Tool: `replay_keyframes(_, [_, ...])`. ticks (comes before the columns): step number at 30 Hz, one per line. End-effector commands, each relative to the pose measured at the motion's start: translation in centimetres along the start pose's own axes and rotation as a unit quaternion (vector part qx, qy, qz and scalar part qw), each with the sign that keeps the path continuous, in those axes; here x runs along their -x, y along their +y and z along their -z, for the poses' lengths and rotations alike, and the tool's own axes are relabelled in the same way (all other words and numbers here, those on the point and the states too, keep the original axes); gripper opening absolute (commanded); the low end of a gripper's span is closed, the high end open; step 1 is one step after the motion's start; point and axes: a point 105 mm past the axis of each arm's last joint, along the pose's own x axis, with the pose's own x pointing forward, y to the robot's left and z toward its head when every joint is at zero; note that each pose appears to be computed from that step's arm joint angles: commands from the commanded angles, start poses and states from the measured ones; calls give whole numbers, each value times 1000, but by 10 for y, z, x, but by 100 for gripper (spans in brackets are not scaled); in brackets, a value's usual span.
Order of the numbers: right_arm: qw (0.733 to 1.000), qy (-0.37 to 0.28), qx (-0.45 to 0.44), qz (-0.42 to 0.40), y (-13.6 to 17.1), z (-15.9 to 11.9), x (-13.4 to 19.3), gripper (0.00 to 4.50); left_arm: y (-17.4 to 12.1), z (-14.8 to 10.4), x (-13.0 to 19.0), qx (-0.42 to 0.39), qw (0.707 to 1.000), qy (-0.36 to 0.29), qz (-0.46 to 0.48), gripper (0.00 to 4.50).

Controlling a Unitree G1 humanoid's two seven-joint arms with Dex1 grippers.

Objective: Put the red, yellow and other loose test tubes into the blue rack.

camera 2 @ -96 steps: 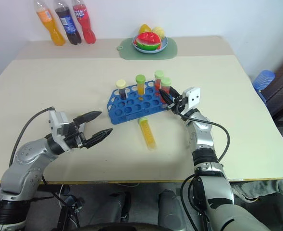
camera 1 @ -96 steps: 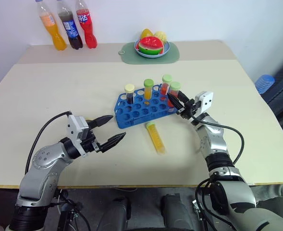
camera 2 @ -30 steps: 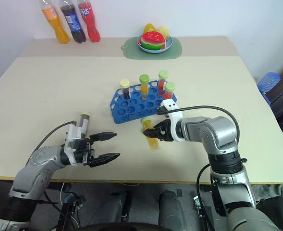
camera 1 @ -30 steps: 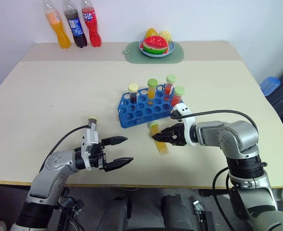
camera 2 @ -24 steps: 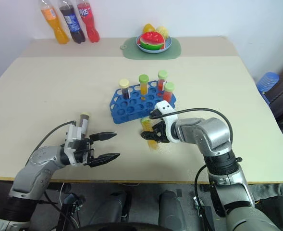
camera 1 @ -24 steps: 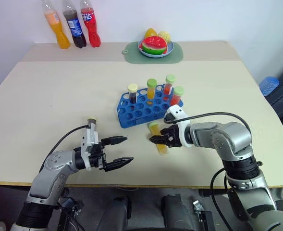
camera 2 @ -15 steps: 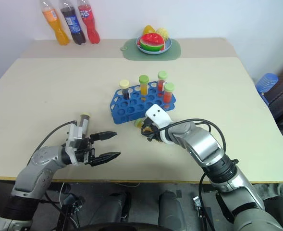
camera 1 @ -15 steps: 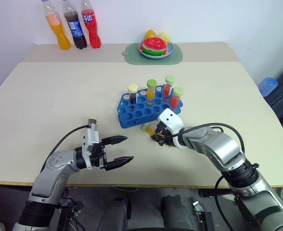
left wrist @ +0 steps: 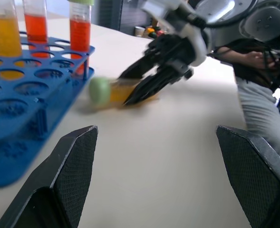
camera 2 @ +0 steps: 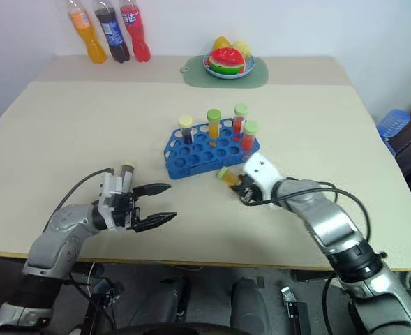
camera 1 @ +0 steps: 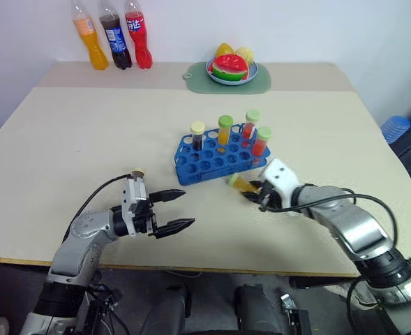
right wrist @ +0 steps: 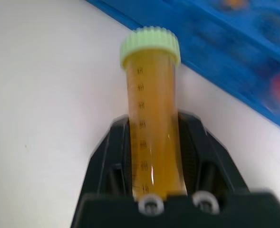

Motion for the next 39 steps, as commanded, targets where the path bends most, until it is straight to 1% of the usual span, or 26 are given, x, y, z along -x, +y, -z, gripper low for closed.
replay_keyframes(1, [984, -169, 19, -50, 5, -54, 17, 86, 6, -9, 0, -21, 1000, -16, -8, 412])
replay_keyframes(3, [975, -216, 15, -40, 5, -67, 14, 86, 8, -9, 1, -23, 1000, -17, -12, 412])
replay_keyframes(4, [973, -229, 17, -32, 6, -71, 10, 86, 9, -9, 1, -24, 999, -16, -14, 412])
replay_keyframes(6, [971, -235, 23, -28, 9, -74, 2, 86, 9, -10, 2, -26, 999, -17, -15, 412])
replay_keyframes(7, [975, -220, 13, -38, 12, -68, -3, 86, 9, -11, 2, -27, 999, -19, -18, 412])
replay_keyframes(10, [993, -110, 0, -52, 12, -31, -12, 86, 6, -13, 5, -29, 999, -17, -23, 412])
replay_keyframes(13, [999, 27, 2, -35, 1, 12, 5, 86, 4, -13, 9, -30, 999, -12, -29, 412])
replay_keyframes(14, [998, 62, 4, -30, -2, 20, 13, 86, 3, -13, 11, -30, 999, -10, -31, 412])
replay_keyframes(17, [989, 139, 18, -39, -7, 36, 36, 86, 1, -13, 15, -29, 999, -7, -36, 412])
replay_keyframes(19, [982, 183, 30, -43, -15, 45, 50, 86, 0, -12, 16, -29, 999, -5, -40, 412])
replay_keyframes(22, [972, 228, 38, -53, -24, 53, 63, 86, -3, -11, 18, -27, 999, -4, -43, 412])
replay_keyframes(24, [967, 242, 51, -61, -26, 53, 65, 190, -4, -9, 18, -25, 999, -3, -45, 412])
replay_keyframes(25, [966, 245, 53, -64, -27, 53, 65, 228, -5, -8, 18, -23, 999, -2, -46, 412])
replay_keyframes(29, [965, 250, 41, -71, -23, 49, 60, 426, -7, -6, 19, -20, 999, -1, -49, 412])
replay_keyframes(30, [964, 253, 36, -75, -21, 49, 60, 439, -7, -5, 19, -20, 999, 0, -49, 412])
replay_keyframes(35, [956, 284, -10, -76, -23, 50, 58, 439, -10, -4, 15, -21, 999, -6, -39, 412])
replay_keyframes(38, [954, 289, -34, -74, -26, 48, 56, 439, -16, -6, 13, -28, 999, -16, -17, 412])
replay_keyframes(39, [953, 293, -33, -71, -28, 48, 56, 439, -20, -6, 13, -32, 999, -11, 3, 412])
